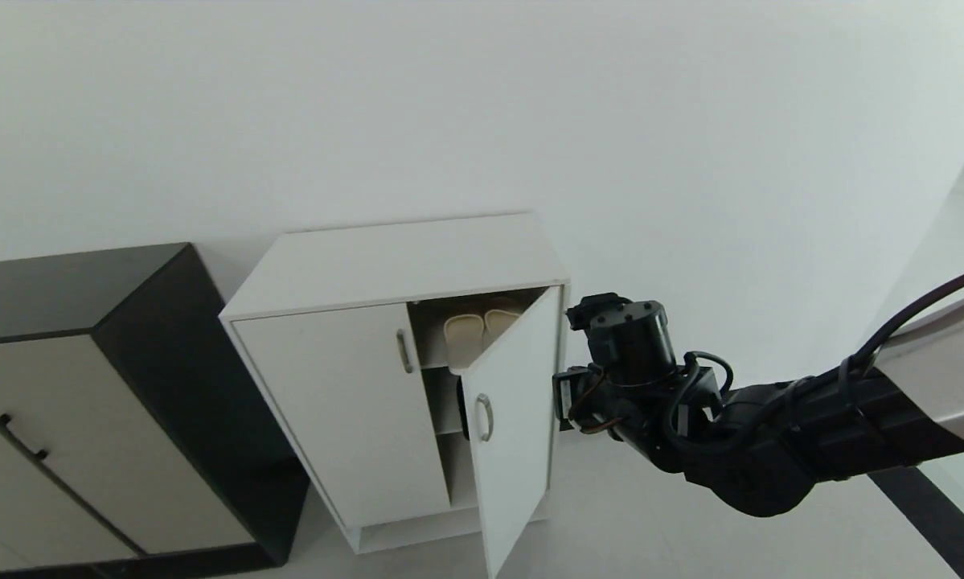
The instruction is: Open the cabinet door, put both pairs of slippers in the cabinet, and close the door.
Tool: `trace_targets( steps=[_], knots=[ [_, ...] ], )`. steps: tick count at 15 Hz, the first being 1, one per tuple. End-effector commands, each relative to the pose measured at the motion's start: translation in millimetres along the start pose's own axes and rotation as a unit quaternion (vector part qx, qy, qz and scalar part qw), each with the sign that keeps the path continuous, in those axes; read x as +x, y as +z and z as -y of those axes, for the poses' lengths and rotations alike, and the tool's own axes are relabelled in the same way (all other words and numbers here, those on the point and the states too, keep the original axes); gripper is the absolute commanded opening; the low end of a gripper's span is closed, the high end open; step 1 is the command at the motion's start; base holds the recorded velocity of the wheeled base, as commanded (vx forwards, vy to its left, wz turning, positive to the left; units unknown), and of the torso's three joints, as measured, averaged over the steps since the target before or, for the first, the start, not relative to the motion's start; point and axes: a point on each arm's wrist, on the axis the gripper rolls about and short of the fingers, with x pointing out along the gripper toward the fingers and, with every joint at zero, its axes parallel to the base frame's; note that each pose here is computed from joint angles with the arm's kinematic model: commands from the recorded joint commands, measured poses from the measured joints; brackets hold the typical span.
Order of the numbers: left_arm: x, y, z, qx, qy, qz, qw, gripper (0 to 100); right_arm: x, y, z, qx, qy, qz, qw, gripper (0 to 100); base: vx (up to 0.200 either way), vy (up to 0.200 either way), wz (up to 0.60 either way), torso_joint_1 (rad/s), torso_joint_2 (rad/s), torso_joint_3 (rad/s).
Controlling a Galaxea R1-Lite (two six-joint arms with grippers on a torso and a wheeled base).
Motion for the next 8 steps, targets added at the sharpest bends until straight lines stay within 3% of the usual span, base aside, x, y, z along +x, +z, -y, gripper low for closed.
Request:
trace_targets(
  steps=[1,2,8],
  knots=[
    [0.0,0.0,0.0,0.0,0.001,0.0,1.0,0,-0.2,0.6,-0.1,0.002,0.001,0.003,1.0,0,0.0,0.0,0.6,-0.002,0.02,-0.002],
    [0.0,0.0,-0.1,0.0,0.003,0.0,1.0,0,0.1,-0.3,-0.1,0.002,0.001,0.005,1.0,0,0.0,0.0,0.6,-0.002,0.0,0.002],
    [0.0,0.0,-0.1,0.0,0.003,0.0,1.0,0,-1.6,-8.7,2.3,-0.005,0.006,-0.005,1.0,0,0.0,0.0,0.0,0.0,0.0,0.0]
  ],
)
